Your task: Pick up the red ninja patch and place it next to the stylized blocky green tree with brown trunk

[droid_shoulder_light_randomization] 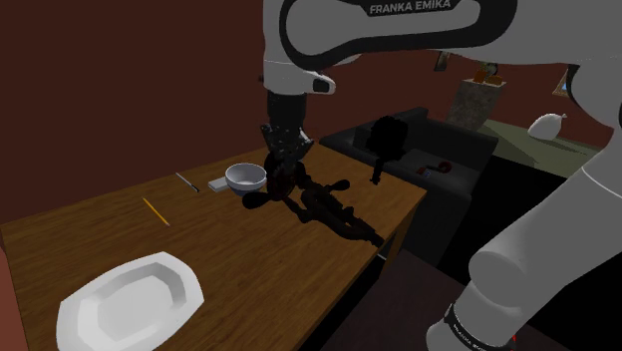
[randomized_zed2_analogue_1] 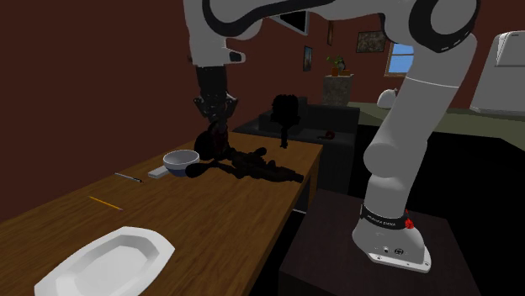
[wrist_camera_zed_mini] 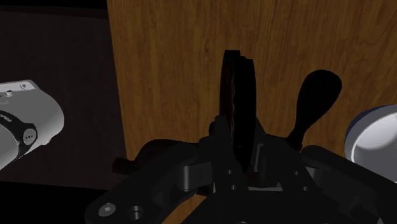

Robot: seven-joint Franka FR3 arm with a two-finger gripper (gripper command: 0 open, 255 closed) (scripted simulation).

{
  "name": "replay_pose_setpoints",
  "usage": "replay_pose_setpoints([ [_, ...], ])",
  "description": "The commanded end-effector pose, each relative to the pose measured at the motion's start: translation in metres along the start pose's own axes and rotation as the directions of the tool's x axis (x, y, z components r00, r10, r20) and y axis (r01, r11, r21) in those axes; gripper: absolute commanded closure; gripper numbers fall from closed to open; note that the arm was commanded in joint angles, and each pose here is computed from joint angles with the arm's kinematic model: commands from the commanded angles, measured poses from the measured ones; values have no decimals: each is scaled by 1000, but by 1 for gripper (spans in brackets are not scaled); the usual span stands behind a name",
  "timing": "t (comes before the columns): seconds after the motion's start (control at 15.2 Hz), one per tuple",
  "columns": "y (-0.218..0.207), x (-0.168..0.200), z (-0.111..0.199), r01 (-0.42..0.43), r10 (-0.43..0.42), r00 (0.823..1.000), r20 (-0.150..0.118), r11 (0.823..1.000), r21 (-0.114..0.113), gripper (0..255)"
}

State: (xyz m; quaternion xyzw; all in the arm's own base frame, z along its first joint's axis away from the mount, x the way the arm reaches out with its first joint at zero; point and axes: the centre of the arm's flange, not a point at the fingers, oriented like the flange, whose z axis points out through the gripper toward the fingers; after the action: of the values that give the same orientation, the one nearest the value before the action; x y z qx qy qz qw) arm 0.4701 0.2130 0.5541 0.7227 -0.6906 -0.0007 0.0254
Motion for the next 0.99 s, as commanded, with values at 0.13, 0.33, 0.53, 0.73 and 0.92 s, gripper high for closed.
replay_pose_setpoints([
  [0.13, 1, 1, -22, 0, 0, 1000, 0, 1000, 0, 255],
  [0.33, 1, 1, -38, 0, 0, 1000, 0, 1000, 0, 255],
  [0.53, 2, 2, -54, 0, 0, 1000, 0, 1000, 0, 255],
  [0.73, 2, 2, -70, 0, 0, 1000, 0, 1000, 0, 255],
  [0.92, 3, 3, -86, 0, 0, 1000, 0, 1000, 0, 255],
])
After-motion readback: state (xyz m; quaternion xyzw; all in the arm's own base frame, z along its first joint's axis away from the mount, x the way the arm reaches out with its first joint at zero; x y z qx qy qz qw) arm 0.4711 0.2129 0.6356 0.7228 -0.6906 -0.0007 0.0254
